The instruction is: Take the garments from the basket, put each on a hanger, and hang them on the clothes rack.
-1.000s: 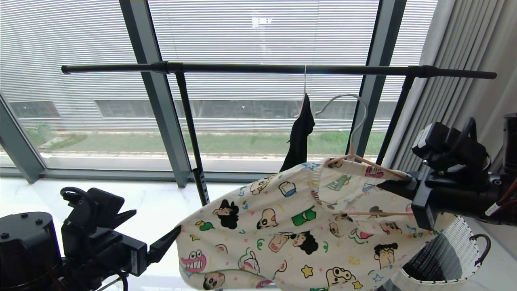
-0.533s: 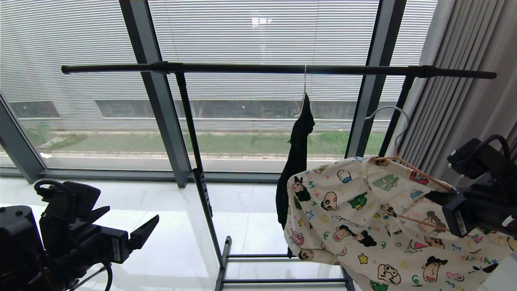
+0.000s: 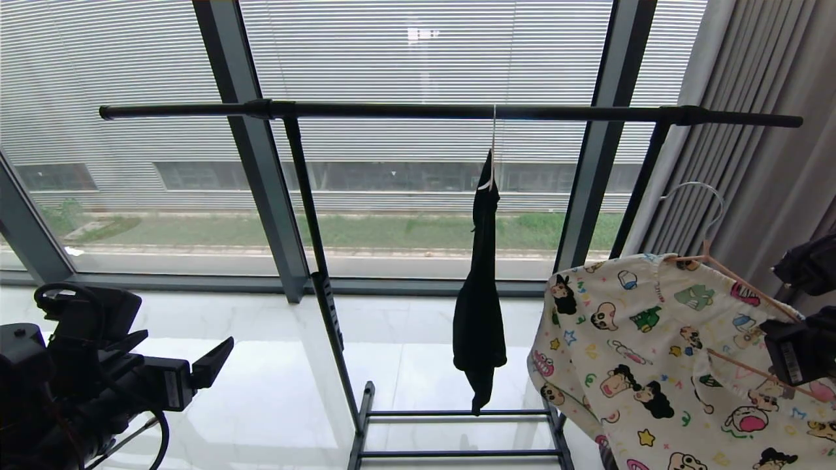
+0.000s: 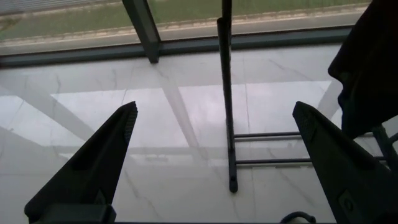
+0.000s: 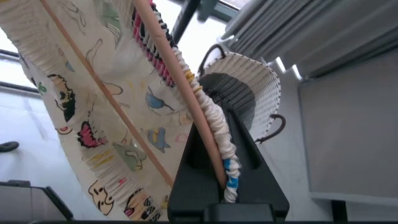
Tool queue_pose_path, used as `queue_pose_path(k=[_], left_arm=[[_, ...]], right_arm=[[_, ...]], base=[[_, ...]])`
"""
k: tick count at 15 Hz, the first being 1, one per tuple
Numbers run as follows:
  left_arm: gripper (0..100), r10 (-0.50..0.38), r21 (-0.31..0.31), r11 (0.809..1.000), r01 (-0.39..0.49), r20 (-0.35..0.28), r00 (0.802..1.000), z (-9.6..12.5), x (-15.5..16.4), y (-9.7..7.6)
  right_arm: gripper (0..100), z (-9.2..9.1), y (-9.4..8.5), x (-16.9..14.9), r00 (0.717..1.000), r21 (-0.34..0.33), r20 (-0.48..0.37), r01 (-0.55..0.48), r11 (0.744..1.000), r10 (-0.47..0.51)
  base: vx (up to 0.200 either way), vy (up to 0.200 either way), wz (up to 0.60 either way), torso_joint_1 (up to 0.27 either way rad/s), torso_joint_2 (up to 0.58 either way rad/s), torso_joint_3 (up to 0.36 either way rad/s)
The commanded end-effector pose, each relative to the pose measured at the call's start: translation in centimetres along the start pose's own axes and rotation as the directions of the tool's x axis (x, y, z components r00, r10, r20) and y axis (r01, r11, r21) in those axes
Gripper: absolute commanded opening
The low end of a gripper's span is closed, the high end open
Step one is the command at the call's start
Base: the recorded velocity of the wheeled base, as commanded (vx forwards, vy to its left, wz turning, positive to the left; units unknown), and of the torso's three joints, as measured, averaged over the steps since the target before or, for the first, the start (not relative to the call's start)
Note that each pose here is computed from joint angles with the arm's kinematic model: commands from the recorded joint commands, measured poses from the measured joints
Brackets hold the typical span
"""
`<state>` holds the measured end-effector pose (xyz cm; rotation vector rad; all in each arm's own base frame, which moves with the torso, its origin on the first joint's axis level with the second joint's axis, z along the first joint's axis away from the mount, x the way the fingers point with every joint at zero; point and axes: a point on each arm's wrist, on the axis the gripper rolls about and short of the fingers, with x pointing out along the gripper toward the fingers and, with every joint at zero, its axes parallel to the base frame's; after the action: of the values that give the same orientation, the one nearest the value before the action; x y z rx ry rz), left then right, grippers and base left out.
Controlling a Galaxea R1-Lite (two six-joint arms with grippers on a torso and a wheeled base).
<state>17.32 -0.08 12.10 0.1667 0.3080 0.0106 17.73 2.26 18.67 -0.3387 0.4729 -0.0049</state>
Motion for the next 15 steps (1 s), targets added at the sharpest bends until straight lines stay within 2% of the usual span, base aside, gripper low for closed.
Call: queue_pose_path(k=[1,4,9,13,14,15], left_arm=[[100,0.003,-0.001,1.0,-0.003,-0.001,1.0,0.0,0.1,0.0],[100,0.007,-0.001,1.0,-0.007,0.014,1.0,0.4,0.1,0.1],[100,0.021,-0.003,1.0,-0.021,0.036,0.999,1.1,0.5,0.2],[100,0.021,-0.003,1.0,-0.021,0.036,0.999,1.1,0.5,0.2],[100,0.021,-0.003,1.0,-0.021,0.036,0.999,1.1,0.5,0.2],[100,0.021,-0.003,1.0,-0.021,0.038,0.999,1.1,0.5,0.2]], right_arm=[[0,0.3,-0.2,0.5,1.0,0.023,-0.005,0.011,1.0,-0.011],[0,1.7,0.3,1.0,1.0,0.085,0.006,-0.017,0.996,0.016],[0,4.0,1.2,0.6,0.994,0.216,-0.066,-0.074,0.974,0.09],[0,5.9,2.7,1.9,0.997,0.265,-0.059,-0.041,0.963,0.058],[0,6.0,2.7,1.9,0.997,0.266,-0.06,-0.039,0.963,0.057],[0,6.7,3.0,3.2,0.996,0.281,-0.082,0.042,0.959,-0.02]], base=[[0.0,0.0,0.0,0.0,0.0,0.0],[0.0,0.0,0.0,0.0,0.0,0.0],[0.0,0.0,0.0,0.0,0.0,0.0],[0.0,0.0,0.0,0.0,0.0,0.0],[0.0,0.0,0.0,0.0,0.0,0.0],[0.0,0.0,0.0,0.0,0.0,0.0]])
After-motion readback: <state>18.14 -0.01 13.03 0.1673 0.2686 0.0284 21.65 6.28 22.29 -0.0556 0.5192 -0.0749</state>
